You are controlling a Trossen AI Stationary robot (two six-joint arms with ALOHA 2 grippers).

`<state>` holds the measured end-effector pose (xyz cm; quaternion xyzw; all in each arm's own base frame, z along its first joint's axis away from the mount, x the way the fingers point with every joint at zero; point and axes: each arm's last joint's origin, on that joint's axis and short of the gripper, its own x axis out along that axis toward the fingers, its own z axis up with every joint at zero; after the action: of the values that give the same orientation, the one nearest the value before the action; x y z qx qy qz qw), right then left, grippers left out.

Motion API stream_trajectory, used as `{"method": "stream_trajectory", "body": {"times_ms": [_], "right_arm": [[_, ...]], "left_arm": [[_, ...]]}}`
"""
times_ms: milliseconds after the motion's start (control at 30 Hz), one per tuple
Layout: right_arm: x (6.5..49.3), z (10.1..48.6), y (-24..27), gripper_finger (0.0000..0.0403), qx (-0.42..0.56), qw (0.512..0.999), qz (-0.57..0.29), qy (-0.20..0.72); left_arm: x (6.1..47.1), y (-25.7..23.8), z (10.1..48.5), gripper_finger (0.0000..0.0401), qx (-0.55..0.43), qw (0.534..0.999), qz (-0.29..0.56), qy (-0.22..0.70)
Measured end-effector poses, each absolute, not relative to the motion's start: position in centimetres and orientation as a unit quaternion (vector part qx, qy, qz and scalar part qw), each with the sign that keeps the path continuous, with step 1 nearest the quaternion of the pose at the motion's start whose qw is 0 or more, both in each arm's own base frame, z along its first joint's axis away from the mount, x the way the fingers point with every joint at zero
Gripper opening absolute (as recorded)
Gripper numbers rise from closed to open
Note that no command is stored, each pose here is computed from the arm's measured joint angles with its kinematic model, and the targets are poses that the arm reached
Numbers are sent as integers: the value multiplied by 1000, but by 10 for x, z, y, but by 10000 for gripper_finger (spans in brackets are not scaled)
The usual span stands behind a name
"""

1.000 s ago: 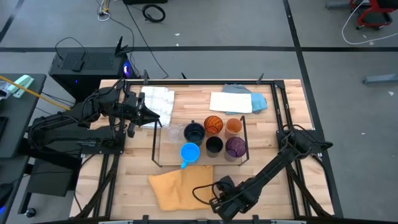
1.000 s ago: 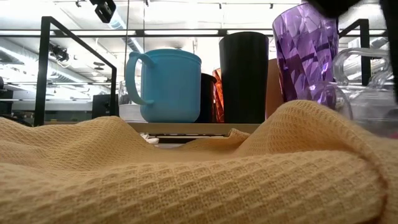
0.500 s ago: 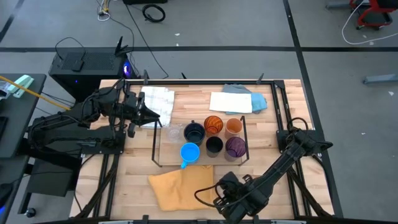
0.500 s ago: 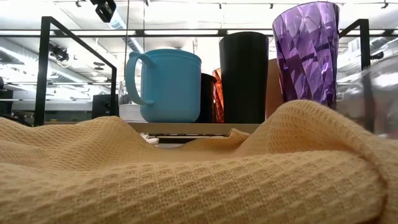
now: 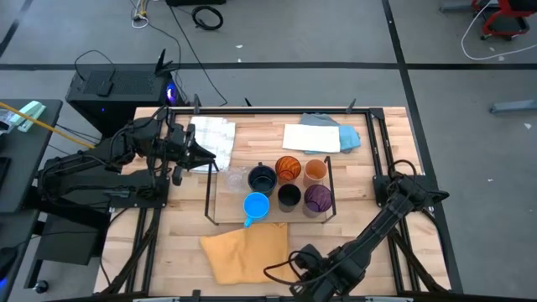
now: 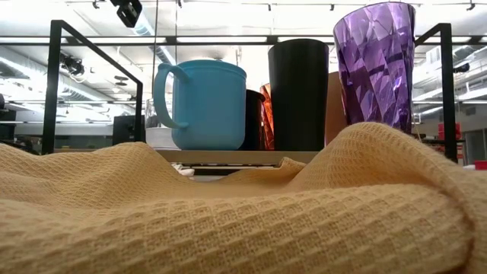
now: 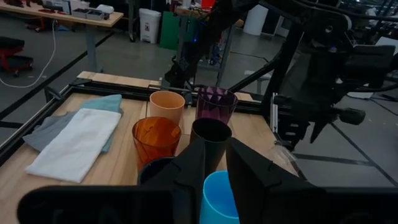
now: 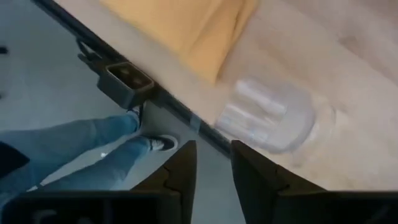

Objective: Stack small to large cups/mugs on shelf
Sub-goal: Put the transparent cup on the shelf aligned with the other transparent cup

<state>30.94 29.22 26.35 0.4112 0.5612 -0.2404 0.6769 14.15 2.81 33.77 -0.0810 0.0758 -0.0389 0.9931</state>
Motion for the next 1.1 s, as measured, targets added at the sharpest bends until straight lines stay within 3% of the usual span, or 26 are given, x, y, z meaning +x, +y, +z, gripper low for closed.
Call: {"method": "stream_trajectory", "body": {"times_ms": [233, 333, 433, 700, 833, 1100], "right_arm": [[303, 262, 293, 111, 413, 649, -254, 586], [294, 260, 286, 108, 399, 613, -314, 606], [291, 254, 284, 91, 406, 588, -339, 612], [300, 231, 299, 28, 489, 559, -299, 599], [301, 236, 300, 52, 474, 575, -273, 609], [285, 234, 294, 150, 433, 544, -333, 637]], "left_arm": [[141, 28, 338, 74, -81, 993, -39, 76], [141, 28, 338, 78, -82, 993, -39, 76], [141, 28, 338, 79, -83, 993, -39, 76], [141, 28, 338, 77, -88, 992, -41, 76], [141, 28, 338, 83, -92, 992, -44, 76], [141, 28, 338, 84, -93, 992, -44, 76]]}}
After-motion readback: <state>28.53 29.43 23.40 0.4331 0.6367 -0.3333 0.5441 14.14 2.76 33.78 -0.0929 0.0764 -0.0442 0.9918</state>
